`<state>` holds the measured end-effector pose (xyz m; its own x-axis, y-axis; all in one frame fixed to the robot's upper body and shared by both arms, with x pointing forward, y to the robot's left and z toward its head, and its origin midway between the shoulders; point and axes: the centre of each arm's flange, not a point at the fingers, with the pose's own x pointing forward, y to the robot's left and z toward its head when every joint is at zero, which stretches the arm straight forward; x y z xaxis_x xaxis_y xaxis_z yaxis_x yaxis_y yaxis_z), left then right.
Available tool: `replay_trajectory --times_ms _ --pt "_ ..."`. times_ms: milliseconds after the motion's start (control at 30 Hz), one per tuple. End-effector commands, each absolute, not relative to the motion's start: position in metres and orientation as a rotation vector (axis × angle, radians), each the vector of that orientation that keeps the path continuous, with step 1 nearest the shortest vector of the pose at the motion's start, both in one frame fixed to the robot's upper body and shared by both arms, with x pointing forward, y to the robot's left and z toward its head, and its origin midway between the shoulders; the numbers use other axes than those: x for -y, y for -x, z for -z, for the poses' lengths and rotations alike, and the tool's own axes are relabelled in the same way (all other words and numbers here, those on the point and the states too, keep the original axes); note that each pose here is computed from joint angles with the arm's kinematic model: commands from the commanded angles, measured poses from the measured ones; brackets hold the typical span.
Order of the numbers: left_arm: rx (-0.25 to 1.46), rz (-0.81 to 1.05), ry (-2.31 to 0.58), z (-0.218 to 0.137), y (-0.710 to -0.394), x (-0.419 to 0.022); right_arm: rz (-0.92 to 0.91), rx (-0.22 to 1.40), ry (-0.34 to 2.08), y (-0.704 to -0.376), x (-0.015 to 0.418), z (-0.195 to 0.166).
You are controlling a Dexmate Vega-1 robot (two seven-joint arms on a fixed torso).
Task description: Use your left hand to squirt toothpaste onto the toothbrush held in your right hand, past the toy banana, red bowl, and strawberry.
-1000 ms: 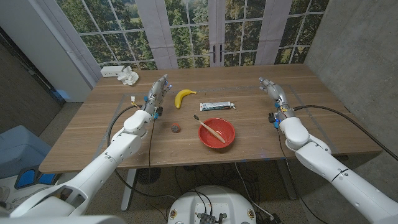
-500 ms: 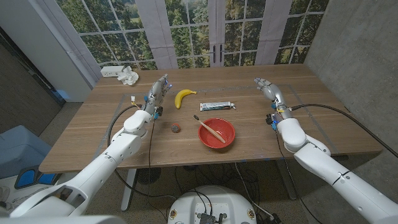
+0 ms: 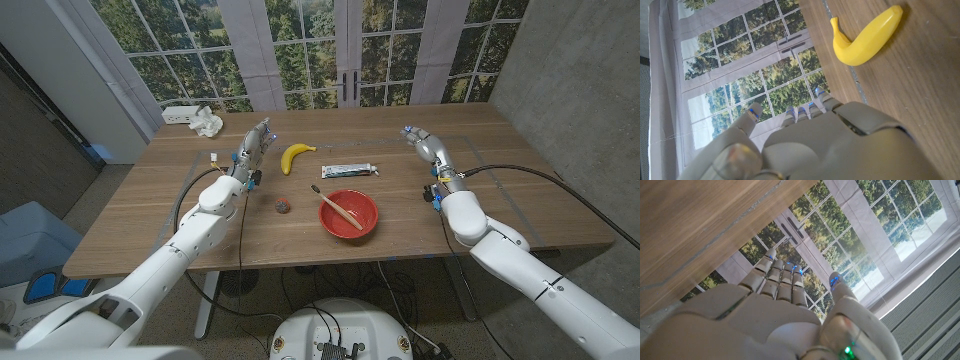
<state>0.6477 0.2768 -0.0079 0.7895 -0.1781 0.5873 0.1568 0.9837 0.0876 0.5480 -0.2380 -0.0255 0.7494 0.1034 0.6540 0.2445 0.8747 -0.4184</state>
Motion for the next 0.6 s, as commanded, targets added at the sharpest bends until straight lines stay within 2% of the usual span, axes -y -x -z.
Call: replay_trajectory --times_ms 33,600 --pt "0.638 0.19 -0.036 0.005 -0.651 -0.279 0.093 0.75 0.568 -0.536 0.221 0.027" --pt "0.642 0.212 -0.043 0.005 -0.653 -0.277 0.132 0.776 0.662 -0.52 0.202 0.033"
